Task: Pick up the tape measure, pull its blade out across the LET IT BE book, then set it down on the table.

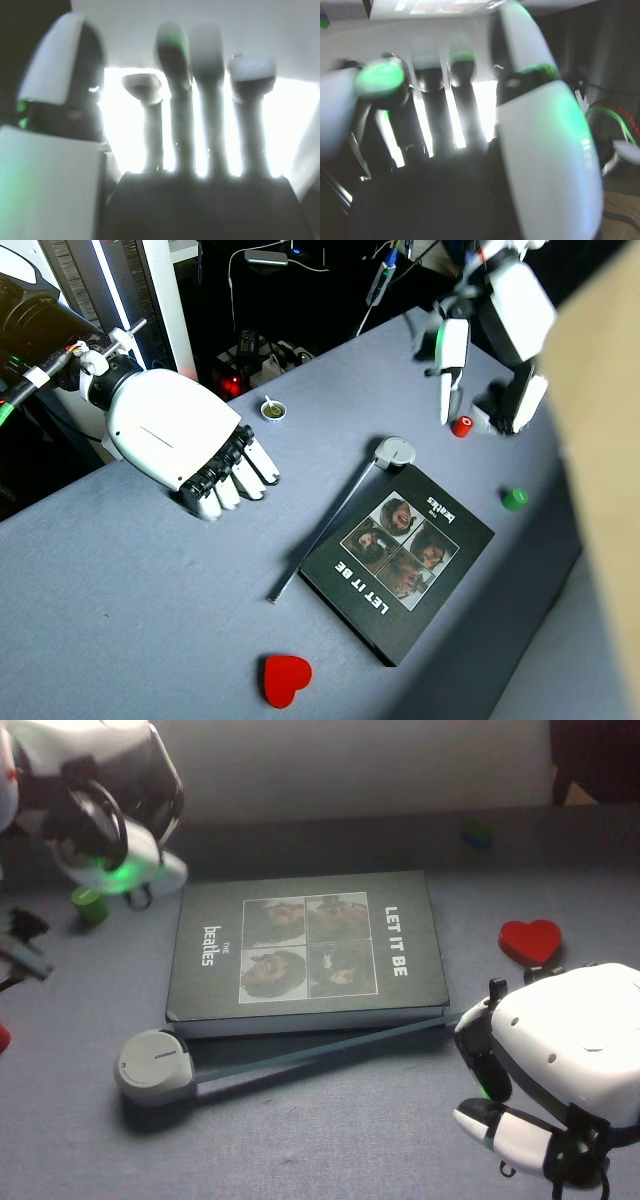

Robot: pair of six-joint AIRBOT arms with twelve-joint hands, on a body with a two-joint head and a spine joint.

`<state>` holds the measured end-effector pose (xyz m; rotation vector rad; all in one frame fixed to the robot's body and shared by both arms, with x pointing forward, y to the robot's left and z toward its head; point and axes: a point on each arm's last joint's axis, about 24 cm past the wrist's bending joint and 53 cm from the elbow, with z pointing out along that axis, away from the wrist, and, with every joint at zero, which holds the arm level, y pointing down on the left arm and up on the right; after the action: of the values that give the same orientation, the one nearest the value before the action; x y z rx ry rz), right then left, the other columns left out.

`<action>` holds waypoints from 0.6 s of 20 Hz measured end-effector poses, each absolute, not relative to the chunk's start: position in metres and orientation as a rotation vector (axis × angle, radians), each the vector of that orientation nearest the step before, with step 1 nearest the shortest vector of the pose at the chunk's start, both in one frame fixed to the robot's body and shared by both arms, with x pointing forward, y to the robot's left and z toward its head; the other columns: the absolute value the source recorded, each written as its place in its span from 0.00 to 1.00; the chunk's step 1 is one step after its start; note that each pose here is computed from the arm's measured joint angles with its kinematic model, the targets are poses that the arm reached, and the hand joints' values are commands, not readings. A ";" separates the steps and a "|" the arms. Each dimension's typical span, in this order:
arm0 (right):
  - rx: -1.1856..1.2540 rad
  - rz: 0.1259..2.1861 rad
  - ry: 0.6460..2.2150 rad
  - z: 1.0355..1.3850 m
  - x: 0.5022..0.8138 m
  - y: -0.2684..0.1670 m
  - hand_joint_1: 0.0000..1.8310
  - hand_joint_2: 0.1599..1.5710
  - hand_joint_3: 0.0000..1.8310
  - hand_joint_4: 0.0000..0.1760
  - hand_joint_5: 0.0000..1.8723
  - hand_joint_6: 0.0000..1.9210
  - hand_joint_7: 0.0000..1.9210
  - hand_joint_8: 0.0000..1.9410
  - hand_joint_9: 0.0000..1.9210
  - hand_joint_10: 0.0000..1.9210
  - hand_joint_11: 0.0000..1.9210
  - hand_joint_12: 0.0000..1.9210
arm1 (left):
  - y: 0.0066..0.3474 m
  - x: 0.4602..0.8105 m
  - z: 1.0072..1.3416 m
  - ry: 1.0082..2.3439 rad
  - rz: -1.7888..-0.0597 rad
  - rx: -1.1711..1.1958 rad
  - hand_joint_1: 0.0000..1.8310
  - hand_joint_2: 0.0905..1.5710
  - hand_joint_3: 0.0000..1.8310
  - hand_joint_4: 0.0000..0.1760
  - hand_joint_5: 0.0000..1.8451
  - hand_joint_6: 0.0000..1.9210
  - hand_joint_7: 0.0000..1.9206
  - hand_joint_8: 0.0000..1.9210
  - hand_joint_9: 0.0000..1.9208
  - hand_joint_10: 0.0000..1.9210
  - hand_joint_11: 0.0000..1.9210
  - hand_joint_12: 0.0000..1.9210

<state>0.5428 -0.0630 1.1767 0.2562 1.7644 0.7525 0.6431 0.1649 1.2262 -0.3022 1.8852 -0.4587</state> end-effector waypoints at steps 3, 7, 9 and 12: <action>0.268 0.776 1.763 1.178 0.543 -0.060 0.56 0.80 0.00 0.78 0.66 1.00 0.78 1.00 0.91 1.00 1.00 1.00 | 0.136 0.615 1.219 1.925 -0.500 -0.327 0.51 0.74 0.01 0.00 0.71 1.00 0.74 1.00 0.75 1.00 0.80 1.00; 0.295 0.841 1.722 1.186 0.549 -0.056 0.58 0.80 0.00 1.00 0.68 1.00 0.79 1.00 0.91 1.00 1.00 1.00 | 0.114 0.577 1.172 2.011 -0.607 -0.554 0.49 0.76 0.00 0.00 0.68 1.00 0.73 1.00 0.74 1.00 0.79 1.00; 0.271 0.855 1.691 1.194 0.549 -0.052 0.58 0.81 0.00 1.00 0.68 1.00 0.79 1.00 0.91 1.00 1.00 1.00 | 0.112 0.575 1.172 1.990 -0.613 -0.559 0.49 0.76 0.00 0.00 0.67 1.00 0.72 1.00 0.74 1.00 0.79 1.00; 0.211 0.890 1.641 1.201 0.549 -0.045 0.57 0.82 0.01 1.00 0.69 1.00 0.80 1.00 0.91 1.00 1.00 1.00 | 0.106 0.560 1.151 1.994 -0.651 -0.680 0.49 0.76 0.00 0.00 0.66 1.00 0.72 1.00 0.74 1.00 0.79 1.00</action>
<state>0.5487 -0.0452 1.2014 0.2113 1.6406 0.8898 0.5604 0.1060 1.1512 -0.6797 1.9941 -0.6509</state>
